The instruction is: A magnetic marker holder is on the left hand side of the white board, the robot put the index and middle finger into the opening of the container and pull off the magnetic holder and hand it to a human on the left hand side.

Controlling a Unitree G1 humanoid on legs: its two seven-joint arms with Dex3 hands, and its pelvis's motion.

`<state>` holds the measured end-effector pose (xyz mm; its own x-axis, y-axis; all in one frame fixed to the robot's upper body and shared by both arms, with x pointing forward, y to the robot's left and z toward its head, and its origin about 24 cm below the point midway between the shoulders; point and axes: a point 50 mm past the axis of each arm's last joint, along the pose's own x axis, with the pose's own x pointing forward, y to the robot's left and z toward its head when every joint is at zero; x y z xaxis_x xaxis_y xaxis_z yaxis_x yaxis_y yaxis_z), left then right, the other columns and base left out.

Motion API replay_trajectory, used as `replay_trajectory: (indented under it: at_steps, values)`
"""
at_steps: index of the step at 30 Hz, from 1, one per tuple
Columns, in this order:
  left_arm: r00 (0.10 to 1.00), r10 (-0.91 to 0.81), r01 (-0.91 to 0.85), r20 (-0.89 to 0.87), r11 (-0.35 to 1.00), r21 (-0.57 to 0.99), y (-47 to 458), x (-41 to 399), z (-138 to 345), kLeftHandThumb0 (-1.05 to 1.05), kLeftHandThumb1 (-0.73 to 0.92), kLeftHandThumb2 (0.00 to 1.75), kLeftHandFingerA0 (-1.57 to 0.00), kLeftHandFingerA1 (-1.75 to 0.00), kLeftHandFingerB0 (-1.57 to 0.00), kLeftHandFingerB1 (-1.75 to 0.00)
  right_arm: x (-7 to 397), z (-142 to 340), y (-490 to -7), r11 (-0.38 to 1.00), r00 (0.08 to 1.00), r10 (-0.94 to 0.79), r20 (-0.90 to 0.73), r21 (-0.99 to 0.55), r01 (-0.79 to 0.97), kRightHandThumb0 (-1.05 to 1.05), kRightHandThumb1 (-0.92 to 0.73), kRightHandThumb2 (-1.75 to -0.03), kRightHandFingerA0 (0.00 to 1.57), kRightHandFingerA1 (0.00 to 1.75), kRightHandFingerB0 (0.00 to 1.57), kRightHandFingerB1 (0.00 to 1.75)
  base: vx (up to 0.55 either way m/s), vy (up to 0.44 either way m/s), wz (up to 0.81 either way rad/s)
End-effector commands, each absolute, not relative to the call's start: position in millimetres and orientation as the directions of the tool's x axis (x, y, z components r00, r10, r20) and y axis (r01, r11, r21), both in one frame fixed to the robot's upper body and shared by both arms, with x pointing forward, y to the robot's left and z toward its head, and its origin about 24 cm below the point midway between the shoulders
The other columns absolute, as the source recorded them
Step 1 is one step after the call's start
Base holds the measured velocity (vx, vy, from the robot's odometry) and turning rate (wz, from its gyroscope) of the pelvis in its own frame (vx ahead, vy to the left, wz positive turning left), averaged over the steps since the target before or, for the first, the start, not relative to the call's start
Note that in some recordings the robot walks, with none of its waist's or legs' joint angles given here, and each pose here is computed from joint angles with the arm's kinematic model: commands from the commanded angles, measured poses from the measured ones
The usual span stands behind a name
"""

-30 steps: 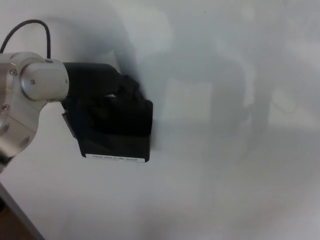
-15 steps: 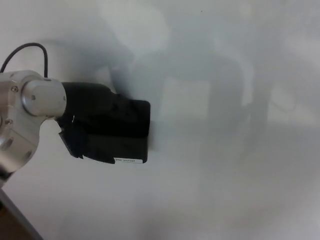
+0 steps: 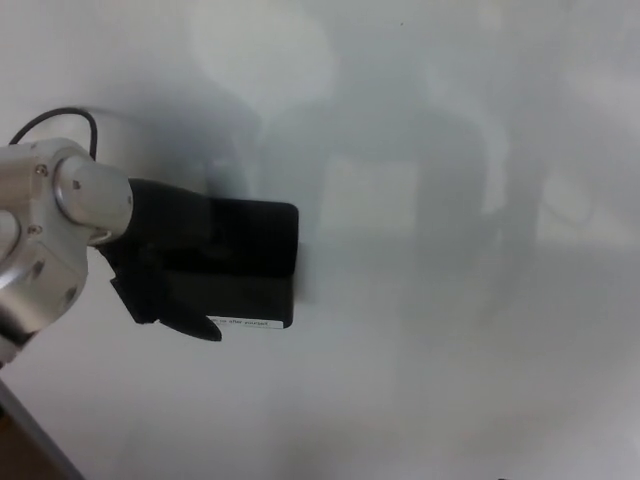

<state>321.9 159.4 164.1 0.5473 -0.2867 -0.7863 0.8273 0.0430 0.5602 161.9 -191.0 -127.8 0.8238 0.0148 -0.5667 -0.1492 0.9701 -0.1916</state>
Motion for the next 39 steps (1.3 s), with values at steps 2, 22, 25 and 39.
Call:
replay_trajectory:
  at_steps: [2, 22, 25, 39]
  values:
    - [0.511, -0.275, 0.855, -0.814, 0.064, 0.515, 157.9, 326.0, 163.3, -0.76, 0.45, 0.81, -0.11, -0.43, -0.04, -0.17, 163.7, -126.0, -197.8, 0.969, 0.829, -0.009, -0.559, -0.211, -0.132, -0.58, -0.8, -0.66, 0.24, 0.3, 0.19, 0.28, 0.0, 0.0, 0.0]
    - [0.388, -0.267, 0.918, -0.882, 0.027, 0.395, 133.3, 316.7, 117.4, -0.69, 0.46, 0.55, -0.09, -0.29, -0.06, -0.24, 131.2, -136.5, -196.5, 0.973, 0.795, 0.006, -0.607, -0.18, -0.145, -0.6, -0.8, -0.65, 0.27, 0.31, 0.19, 0.29, 0.0, 0.0, 0.0]
    - [0.367, -0.249, 0.925, -0.896, -0.004, 0.38, 131.5, 313.9, 107.8, -0.62, 0.39, 0.79, -0.04, -0.42, -0.02, -0.25, 131.0, -136.7, -195.9, 0.971, 0.793, 0.009, -0.609, -0.184, -0.152, -0.66, -0.64, -0.9, 0.21, 0.44, 0.14, 0.4, 0.0, 0.0, 0.0]
    - [0.422, -0.234, 0.866, -0.876, -0.182, 0.466, 133.3, 302.7, 81.4, -0.25, 0.7, 0.7, -1.04, -0.58, -0.87, -0.52, 129.4, -136.3, -195.3, 0.971, 0.799, 0.015, -0.601, -0.181, -0.154, -0.62, -0.8, -0.65, 0.24, 0.31, 0.18, 0.28, 0.0, 0.0, 0.0]
